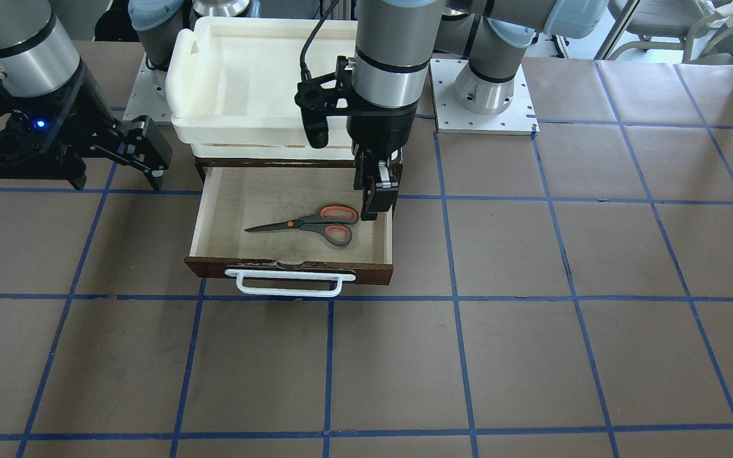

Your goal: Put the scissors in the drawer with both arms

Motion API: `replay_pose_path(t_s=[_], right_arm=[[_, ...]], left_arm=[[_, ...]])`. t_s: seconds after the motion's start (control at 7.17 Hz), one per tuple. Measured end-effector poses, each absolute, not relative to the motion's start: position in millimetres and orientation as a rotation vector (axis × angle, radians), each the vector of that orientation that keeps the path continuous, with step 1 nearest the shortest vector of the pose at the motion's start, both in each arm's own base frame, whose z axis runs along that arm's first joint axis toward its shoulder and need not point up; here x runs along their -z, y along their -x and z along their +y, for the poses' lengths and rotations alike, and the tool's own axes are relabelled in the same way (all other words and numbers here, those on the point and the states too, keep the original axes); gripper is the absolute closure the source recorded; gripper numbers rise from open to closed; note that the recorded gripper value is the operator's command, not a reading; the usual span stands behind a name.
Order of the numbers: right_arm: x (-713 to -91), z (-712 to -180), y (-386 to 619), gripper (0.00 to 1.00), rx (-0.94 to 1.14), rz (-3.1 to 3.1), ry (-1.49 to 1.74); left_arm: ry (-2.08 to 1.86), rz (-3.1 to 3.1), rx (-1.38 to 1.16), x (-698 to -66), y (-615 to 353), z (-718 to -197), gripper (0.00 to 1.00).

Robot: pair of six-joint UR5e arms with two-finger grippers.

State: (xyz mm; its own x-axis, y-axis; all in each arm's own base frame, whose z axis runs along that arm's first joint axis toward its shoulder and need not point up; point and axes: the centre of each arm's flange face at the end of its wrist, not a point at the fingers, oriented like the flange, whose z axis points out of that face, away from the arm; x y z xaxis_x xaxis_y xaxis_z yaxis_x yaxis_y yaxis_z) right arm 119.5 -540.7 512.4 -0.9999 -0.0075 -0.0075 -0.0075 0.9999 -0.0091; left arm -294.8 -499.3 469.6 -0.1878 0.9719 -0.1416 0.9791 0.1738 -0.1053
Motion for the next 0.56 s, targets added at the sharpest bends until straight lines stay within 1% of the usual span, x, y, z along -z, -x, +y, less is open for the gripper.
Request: replay_pose_path(t_s=[0.14,0.42,0.56], right_arm=[[-511.2,-540.4,-119.6,0.00,0.010,3.134,0.011],[-510.8,-540.3,-120.1,0.00,0.010,3.132,0.010],[-510.9,-540.4,-120.3,0.00,0.012,3.130,0.010]], left_arm=[[-1.908,2.421,0.263,-490.8,257.8,-498.2,0.00],[-1.722,2.529,0.273,-529.5,194.4,-486.5,0.00],[-1.546,2.630,0.291,-542.2,165.0,-484.0,0.00]])
